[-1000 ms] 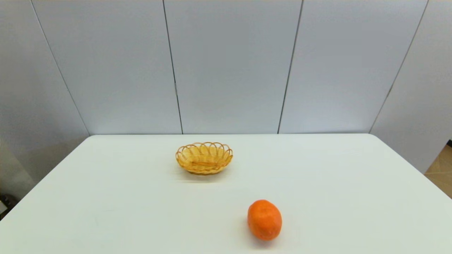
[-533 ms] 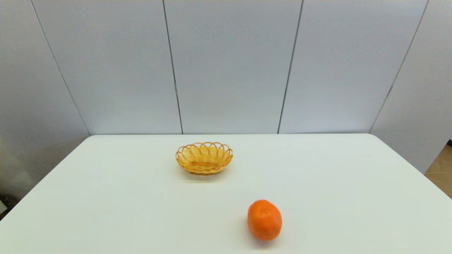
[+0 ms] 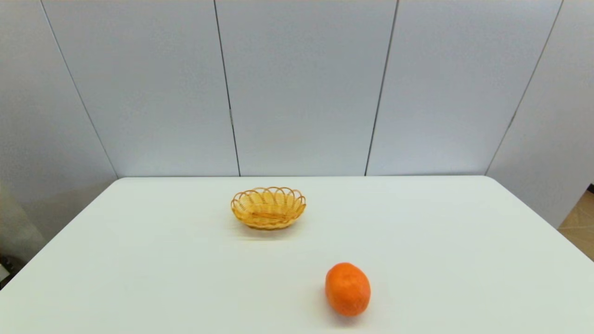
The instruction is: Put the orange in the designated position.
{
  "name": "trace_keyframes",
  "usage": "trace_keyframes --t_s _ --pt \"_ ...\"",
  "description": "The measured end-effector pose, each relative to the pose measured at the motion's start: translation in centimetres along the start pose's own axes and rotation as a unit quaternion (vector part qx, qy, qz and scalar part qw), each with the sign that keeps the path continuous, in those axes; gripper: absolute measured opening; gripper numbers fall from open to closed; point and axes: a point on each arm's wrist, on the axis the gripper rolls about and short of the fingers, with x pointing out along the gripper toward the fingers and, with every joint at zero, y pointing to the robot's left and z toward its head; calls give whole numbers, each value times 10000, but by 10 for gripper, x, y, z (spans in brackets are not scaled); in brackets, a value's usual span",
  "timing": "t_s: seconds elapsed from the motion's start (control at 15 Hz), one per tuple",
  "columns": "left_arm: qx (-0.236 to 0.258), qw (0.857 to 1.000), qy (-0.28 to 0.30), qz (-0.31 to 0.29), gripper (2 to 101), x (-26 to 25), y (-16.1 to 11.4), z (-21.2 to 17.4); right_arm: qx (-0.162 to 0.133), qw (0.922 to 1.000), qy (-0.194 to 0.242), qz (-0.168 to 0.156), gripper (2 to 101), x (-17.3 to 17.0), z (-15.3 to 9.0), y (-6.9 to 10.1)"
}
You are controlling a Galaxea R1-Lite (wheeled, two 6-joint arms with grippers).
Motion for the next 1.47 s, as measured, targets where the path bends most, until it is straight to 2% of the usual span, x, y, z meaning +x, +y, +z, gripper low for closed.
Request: trace_keyframes --t_s 1.47 --pt "-2 10000 0 0 979 0 0 0 0 10000 0 -2 980 0 0 0"
